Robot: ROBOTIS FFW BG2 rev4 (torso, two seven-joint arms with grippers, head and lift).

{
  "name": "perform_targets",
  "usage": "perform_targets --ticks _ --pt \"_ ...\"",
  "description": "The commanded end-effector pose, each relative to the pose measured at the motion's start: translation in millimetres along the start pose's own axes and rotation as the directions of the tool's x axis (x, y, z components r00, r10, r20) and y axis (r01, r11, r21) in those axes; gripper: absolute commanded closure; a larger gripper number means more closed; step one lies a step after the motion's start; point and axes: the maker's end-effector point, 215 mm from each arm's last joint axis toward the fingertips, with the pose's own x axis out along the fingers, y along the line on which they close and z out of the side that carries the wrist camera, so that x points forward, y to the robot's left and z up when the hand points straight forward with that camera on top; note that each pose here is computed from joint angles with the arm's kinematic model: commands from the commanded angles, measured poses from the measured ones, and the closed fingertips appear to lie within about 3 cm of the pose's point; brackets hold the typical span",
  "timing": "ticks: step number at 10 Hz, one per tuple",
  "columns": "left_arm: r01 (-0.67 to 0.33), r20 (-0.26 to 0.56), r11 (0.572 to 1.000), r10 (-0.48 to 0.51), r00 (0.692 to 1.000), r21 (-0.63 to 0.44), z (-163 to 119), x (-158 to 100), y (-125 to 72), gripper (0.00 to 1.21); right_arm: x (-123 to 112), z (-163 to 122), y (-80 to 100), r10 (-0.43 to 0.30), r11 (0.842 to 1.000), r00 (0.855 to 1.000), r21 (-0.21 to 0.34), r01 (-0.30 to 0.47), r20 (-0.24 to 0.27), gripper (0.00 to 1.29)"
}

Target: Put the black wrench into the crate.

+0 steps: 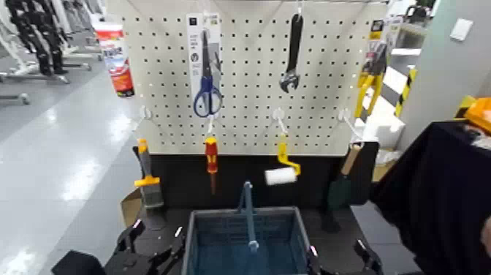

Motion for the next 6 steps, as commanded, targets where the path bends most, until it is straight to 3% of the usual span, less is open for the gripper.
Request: perform_targets --ticks 1,6 --pt "0.002 -0.007 1.0 -0.002 1.0 0.0 -2 0 -0.2 0.28 5 11 -8.9 -0.004 1.0 1.0 -0.02 0.004 0.023 0.14" --pt "0.003 -0.012 1.0 -0.003 1.0 -0.004 -3 2 -0.9 0.28 31 39 -19.0 0.074 0.996 0.996 -0.047 -0.072 0.04 0.14"
